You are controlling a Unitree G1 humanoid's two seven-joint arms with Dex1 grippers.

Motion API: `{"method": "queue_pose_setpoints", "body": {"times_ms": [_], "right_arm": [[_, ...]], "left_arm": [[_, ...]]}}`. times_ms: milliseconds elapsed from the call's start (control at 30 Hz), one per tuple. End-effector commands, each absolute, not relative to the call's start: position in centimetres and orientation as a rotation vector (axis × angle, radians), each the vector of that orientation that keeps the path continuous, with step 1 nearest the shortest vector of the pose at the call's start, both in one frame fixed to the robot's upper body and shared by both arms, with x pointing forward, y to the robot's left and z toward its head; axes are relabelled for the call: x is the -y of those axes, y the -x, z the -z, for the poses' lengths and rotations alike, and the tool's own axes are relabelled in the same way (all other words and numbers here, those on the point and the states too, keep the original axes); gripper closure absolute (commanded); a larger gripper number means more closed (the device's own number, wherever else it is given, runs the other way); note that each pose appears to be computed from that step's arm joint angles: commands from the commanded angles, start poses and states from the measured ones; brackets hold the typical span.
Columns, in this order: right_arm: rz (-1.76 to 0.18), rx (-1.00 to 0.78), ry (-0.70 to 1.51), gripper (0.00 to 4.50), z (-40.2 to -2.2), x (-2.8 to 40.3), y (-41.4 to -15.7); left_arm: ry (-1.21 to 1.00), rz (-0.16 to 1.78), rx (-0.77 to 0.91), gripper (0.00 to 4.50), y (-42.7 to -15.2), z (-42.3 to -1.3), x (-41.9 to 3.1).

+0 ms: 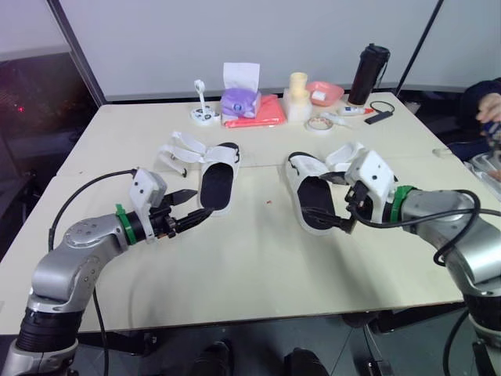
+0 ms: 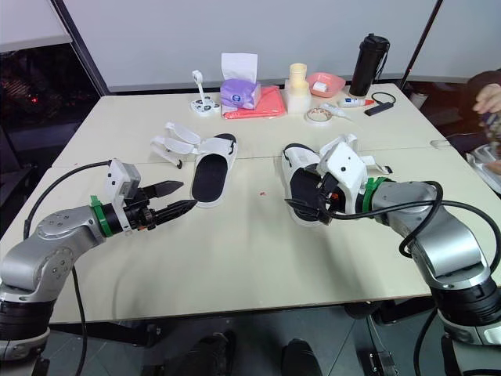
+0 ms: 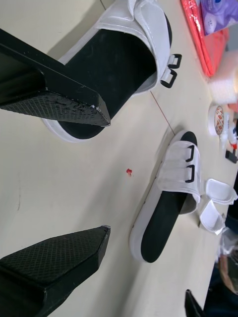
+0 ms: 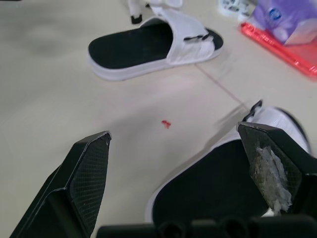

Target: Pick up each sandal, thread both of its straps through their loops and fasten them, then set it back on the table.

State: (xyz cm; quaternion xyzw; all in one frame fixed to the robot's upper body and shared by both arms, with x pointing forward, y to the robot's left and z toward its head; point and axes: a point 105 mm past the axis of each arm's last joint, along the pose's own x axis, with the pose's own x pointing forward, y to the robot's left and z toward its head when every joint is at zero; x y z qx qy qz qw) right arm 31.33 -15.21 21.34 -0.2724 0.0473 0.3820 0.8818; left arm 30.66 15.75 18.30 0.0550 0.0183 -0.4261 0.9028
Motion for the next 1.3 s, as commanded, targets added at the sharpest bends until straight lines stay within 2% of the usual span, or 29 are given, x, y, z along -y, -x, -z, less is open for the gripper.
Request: {"method": "queue_pose_setpoints", "body": {"times_ms": [33,233,400,733,900,1167,1267,1300], "right_arm": [[-0.763,-0.046,0.603,0.07,-22.5,15.2,-31.7],[-0.712,-0.037,0.663,0.07,-22.5,15.8,-32.5],[-0.593,-0.003,0.777,0.07,-22.5,16.4,-34.1],[-0.38,0.023,1.128,0.07,-18.6,16.7,-39.8],[-0.296,0.07,1.291,0.07,-17.6,16.5,-42.9],[-0.224,0.112,1.457,0.07,-16.9,16.0,-46.2],[-0.208,0.116,1.496,0.89,-17.0,15.8,-46.9],[-0.206,0.121,1.509,1.33,-17.0,15.7,-47.1]], "left_arm": [[-0.132,0.879,0.016,1.19,-30.3,-19.6,-15.7],[-0.129,0.879,0.021,1.19,-30.5,-19.6,-15.6],[-0.129,0.88,0.02,1.19,-30.4,-19.4,-15.5],[-0.126,0.887,0.03,1.19,-30.5,-19.3,-15.1],[-0.121,0.883,0.043,1.19,-30.5,-19.3,-14.8],[-0.115,0.864,0.058,1.19,-30.6,-19.4,-14.7],[-0.11,0.856,0.062,1.16,-30.6,-19.4,-14.7],[-0.109,0.855,0.062,1.16,-30.6,-19.4,-14.7]]}}
